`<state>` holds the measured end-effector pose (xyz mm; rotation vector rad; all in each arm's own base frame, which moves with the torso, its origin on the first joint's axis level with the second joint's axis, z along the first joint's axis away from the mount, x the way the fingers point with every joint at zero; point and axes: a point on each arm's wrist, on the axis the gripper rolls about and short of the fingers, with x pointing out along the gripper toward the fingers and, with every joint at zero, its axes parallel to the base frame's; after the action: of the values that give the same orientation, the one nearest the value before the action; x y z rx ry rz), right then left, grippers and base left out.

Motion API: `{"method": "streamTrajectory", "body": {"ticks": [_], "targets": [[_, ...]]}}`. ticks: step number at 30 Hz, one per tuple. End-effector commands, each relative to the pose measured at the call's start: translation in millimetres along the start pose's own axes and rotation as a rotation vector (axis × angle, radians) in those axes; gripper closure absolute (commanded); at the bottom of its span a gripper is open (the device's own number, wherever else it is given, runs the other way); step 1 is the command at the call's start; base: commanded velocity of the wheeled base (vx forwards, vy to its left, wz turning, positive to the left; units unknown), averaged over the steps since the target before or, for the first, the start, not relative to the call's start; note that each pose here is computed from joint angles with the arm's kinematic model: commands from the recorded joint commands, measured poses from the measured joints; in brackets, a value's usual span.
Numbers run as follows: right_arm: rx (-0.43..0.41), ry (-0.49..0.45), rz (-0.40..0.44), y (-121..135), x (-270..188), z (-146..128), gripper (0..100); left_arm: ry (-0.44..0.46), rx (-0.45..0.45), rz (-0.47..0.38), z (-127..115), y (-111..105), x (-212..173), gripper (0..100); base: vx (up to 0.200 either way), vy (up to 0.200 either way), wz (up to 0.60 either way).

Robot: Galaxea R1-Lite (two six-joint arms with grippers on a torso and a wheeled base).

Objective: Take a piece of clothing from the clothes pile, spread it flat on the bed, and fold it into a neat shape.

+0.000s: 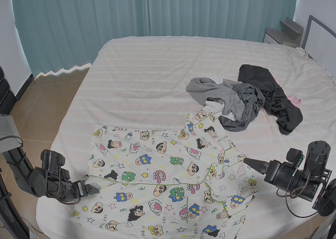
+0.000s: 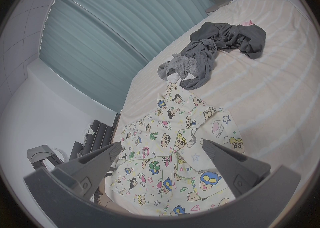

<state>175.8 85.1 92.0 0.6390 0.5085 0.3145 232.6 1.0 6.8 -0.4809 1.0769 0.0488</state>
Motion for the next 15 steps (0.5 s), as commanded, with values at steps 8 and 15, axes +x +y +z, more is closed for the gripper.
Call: {"method": "streamTrajectory", "body": {"ticks": [8,15], "targets": [[0.000,0.009,-0.007,-1.5,0.0,-1.8,0,0.011,0.026,-0.006,-8.6,-3.8,-5.4,0,0.000,0.000,0.00],[0.000,0.009,-0.007,-1.5,0.0,-1.8,0,0.019,0.021,-0.006,-10.1,-3.8,-4.8,100,0.000,0.000,0.00]]}}
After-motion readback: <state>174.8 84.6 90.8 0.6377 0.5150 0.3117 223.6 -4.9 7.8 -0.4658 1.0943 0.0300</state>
